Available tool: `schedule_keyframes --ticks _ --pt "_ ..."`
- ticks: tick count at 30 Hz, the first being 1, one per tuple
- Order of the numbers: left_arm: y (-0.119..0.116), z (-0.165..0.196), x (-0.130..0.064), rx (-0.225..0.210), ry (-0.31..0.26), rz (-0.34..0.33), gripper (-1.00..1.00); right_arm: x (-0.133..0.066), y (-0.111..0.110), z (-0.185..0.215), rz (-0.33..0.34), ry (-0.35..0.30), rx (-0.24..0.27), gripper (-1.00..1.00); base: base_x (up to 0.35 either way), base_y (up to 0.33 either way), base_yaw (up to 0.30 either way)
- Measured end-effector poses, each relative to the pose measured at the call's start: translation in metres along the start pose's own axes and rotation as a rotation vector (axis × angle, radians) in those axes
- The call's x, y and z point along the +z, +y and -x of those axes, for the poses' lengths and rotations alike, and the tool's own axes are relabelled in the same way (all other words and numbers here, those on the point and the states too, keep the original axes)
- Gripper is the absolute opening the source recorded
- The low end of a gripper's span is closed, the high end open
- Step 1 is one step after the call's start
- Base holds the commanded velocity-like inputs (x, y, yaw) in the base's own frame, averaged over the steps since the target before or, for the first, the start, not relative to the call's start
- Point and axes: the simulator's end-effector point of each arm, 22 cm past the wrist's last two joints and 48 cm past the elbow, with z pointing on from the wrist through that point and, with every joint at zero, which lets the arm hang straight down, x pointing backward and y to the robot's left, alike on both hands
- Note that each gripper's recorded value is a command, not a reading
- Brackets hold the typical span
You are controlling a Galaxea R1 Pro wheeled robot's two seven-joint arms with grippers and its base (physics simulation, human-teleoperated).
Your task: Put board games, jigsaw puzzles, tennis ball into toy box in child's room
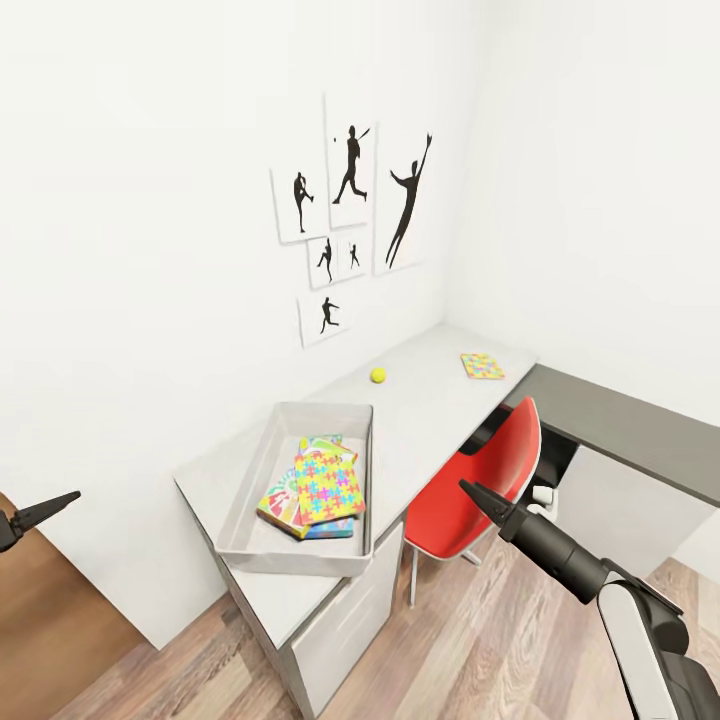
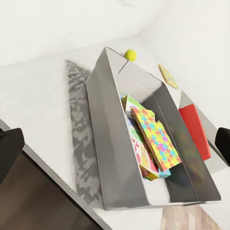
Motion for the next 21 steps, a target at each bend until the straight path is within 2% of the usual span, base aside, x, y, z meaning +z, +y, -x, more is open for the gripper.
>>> schedule_keyframes --ticks 8,16,21 --pt "-0.0003 0.0005 -0.0001 0.0 -0.002 -0.002 1.0 -0.0005 -0.0018 -0.0002 -0.007 0.003 -0.006 1.0 -0.115 -0.044 0.001" --pt "-0.0008 0.001 -0.0002 0.001 -0.003 -0.003 1.0 -0.003 -0.0051 0.0029 -0.018 -0.005 -0.007 1.0 -0.19 -0.164 0.007" --pt "-0.0016 0.0017 -0.0009 0.002 -0.005 -0.005 1.0 -0.0036 -0.0058 0.0039 -0.022 -0.007 -0.008 1.0 -0.067 -0.17 0.145"
